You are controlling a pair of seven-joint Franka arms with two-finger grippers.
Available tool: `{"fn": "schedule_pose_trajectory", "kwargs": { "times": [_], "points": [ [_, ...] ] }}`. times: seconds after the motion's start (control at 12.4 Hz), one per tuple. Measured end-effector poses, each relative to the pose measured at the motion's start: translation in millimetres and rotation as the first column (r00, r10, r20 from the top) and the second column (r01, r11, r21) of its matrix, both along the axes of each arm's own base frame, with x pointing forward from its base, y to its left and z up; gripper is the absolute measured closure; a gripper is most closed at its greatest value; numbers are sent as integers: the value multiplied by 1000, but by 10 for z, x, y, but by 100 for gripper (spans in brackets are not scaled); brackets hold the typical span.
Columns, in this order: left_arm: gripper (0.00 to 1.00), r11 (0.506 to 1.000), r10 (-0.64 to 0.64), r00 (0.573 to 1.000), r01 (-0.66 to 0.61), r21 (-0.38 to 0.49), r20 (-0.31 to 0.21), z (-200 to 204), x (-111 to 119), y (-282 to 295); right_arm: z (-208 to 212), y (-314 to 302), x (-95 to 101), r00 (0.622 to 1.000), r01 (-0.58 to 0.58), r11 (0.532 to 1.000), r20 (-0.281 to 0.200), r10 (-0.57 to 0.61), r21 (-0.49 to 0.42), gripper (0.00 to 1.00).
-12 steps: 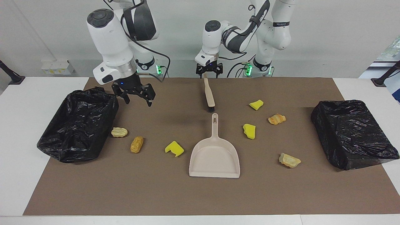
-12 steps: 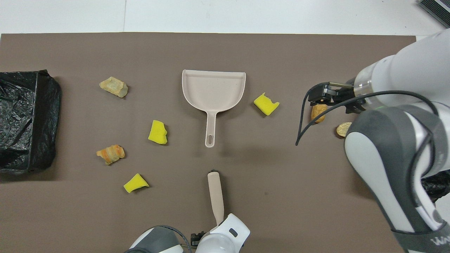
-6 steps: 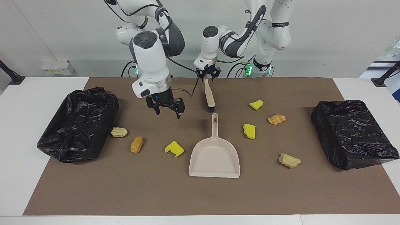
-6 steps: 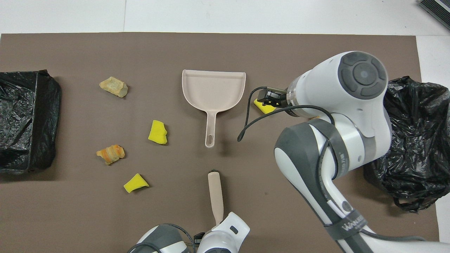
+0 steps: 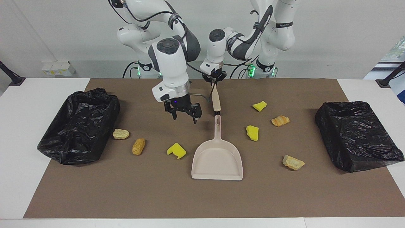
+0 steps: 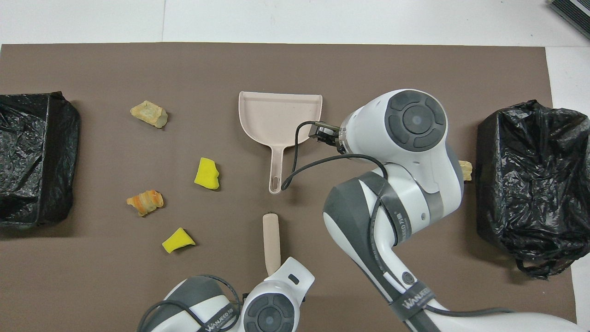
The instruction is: Sweep and dump trash in bin
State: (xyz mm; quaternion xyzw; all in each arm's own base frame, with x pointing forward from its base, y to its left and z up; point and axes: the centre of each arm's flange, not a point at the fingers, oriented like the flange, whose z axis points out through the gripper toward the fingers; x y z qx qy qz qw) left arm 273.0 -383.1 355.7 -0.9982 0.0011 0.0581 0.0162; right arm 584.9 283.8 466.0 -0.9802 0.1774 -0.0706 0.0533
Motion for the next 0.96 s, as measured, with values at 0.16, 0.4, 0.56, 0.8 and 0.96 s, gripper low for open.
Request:
{"fn": "schedule_pose_trajectory", "kwargs": {
  "times": [0.16,0.4,0.56,0.8,0.96],
  "points": [
    [74,1000,-23,999,22,5,30,153,506,318,-102,125,-13,1000,22,1000,13,-22,-6,0],
    [74,997,-70,997,70,-18,39,271,1157,965,-371,384,-82,999,34,999,40,-33,-31,0],
    [74,998,-57,998,58,-26,32,246,1415,1317,-491,503,-153,999,3,998,47,0,-56,0],
    [74,998,-6,1000,6,-62,0,105,1606,1514,-717,869,-423,994,-37,990,95,50,-135,0],
    [74,999,-2,999,-1,-47,-48,39,1571,1517,-860,1150,-622,990,-56,983,117,77,-172,0]
  ]
}}
